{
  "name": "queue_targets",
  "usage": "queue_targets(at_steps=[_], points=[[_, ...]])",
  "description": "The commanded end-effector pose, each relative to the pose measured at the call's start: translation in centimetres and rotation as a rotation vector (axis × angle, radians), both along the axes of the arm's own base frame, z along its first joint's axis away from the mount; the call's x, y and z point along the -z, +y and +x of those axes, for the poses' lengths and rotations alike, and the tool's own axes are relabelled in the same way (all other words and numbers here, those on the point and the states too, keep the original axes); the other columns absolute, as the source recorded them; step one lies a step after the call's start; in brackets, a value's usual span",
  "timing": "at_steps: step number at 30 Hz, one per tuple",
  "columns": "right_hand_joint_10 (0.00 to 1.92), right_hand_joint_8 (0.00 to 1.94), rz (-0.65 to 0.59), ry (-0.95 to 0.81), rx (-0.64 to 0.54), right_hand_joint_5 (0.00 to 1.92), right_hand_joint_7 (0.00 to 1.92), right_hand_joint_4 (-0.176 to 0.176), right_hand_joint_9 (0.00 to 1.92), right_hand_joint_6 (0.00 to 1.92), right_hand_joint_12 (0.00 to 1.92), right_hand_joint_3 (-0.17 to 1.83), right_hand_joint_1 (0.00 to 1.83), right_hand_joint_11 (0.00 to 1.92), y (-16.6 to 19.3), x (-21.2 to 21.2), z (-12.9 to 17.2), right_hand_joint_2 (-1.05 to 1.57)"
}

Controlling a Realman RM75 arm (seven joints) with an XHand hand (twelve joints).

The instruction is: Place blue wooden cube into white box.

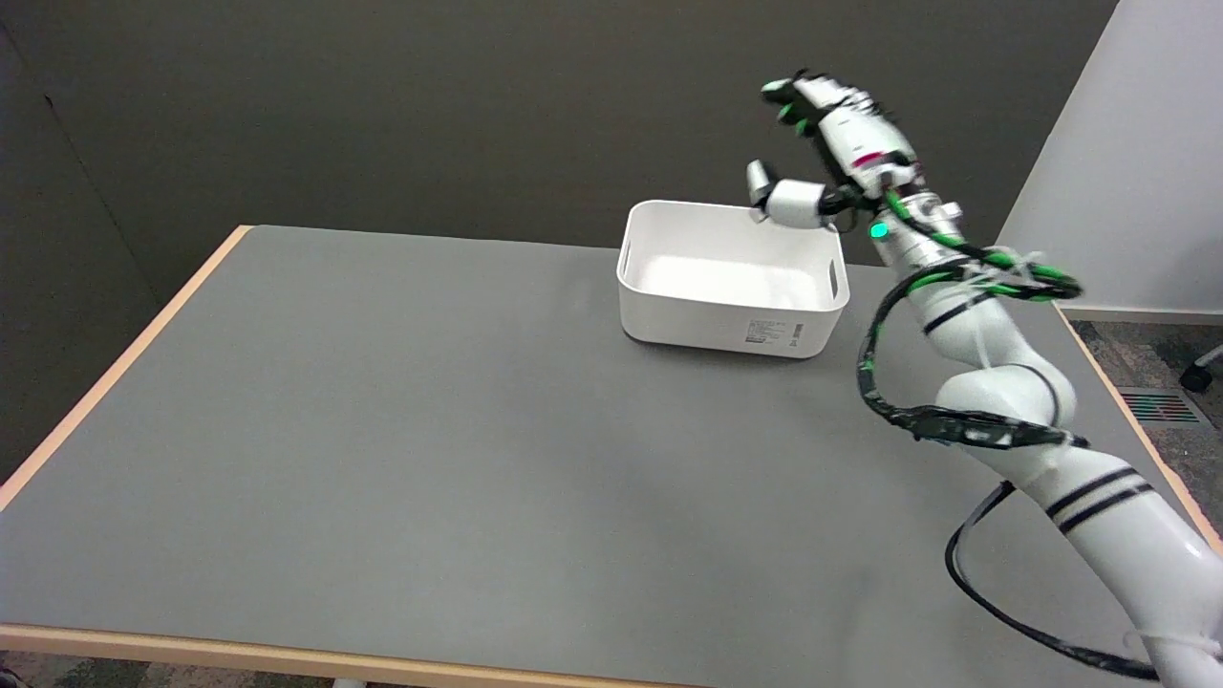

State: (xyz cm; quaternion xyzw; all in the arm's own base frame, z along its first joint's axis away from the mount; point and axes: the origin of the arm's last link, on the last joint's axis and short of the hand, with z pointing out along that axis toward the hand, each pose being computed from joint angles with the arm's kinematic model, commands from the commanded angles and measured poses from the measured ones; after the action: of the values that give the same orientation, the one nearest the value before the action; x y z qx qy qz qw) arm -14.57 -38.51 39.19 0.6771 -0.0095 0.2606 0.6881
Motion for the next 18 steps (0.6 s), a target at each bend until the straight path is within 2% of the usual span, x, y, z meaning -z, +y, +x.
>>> queue_targets(at_steps=[1, 5, 8, 9, 11, 18], points=[[1.55, 1.29, -0.576, -0.204, 0.037, 0.20, 0.14, -0.048, 0.12, 0.57, 1.40, 0.87, 0.72, 0.00, 15.6, -10.7, -4.8, 0.85], [1.31, 1.17, -0.697, -0.505, 0.020, 0.17, 0.17, -0.049, 0.19, 0.70, 1.32, 0.82, 0.71, 0.00, 19.9, -12.4, -11.0, 0.89], [1.05, 0.92, -0.746, -0.566, 0.040, 0.17, 0.22, -0.050, 0.21, 0.77, 1.25, 0.84, 0.68, 0.00, 21.9, -12.0, -13.5, 0.88], [0.98, 0.82, -0.747, -0.554, 0.050, 0.16, 0.24, -0.049, 0.21, 0.79, 1.23, 0.83, 0.67, 0.00, 22.1, -11.8, -13.8, 0.88], [0.93, 0.77, -0.735, -0.483, 0.088, 0.16, 0.25, -0.048, 0.21, 0.81, 1.20, 0.83, 0.66, 0.00, 22.4, -10.9, -14.0, 0.89], [0.90, 0.70, -0.675, -0.414, 0.140, 0.16, 0.26, -0.041, 0.21, 0.79, 1.16, 0.84, 0.65, 0.00, 21.3, -8.9, -13.9, 0.88]])
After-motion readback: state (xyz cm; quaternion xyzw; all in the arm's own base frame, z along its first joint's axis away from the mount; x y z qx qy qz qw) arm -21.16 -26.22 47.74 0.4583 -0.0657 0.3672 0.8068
